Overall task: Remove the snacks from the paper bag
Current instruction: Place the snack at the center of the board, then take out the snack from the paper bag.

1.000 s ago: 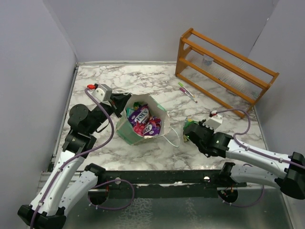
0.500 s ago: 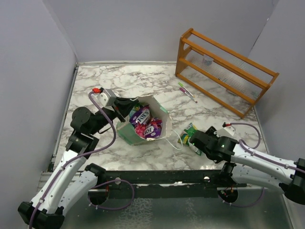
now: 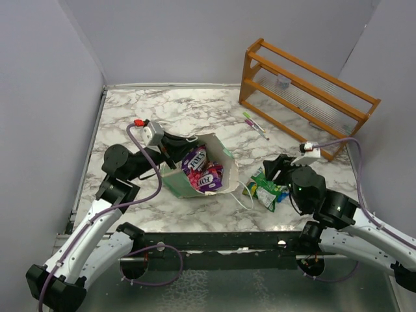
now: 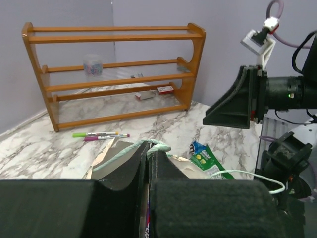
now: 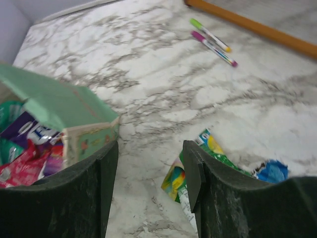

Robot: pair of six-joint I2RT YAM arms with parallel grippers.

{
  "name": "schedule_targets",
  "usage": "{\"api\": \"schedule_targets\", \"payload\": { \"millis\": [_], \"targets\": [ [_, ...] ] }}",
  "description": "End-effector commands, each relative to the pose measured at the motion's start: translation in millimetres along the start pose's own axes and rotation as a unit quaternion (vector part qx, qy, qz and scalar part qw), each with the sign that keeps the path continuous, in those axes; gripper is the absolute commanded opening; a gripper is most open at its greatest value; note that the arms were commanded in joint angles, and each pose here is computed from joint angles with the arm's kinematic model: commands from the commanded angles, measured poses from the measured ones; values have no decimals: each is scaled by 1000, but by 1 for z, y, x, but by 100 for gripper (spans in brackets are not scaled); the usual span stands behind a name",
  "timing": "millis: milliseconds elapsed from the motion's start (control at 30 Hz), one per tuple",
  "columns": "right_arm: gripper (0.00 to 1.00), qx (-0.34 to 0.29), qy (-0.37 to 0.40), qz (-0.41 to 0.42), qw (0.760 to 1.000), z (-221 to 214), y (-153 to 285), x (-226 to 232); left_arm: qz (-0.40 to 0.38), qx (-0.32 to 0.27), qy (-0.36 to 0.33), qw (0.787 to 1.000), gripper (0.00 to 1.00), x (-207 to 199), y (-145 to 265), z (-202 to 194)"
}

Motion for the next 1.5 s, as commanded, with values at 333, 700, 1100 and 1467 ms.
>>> {"api": "schedule_targets", "payload": {
  "millis": [333, 700, 1100, 1467],
  "targets": [
    [74, -116, 298, 484, 814, 43, 44, 162, -149, 17, -45, 988, 0, -37, 2, -15],
    [72, -1, 275, 539, 796, -6, 29, 192, -184, 35, -25, 982, 0, -49, 6, -19],
    [61, -103, 359, 541, 754, -13, 36, 171, -151, 63, 98, 982, 0, -49, 5, -24],
    [56, -157, 526, 530, 646, -19, 24, 161, -175, 70, 52, 981, 0, -56, 5, -21]
  ]
}}
Point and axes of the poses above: each gripper's point midway between its finger pads, its own y axis back along the fingers, its own x axis along the line the jaws close on, z = x × y, the point moved 2 cm from there along y, back along the fingers, and after that the axes turned 15 degrees about y, right-handed, at the moved point
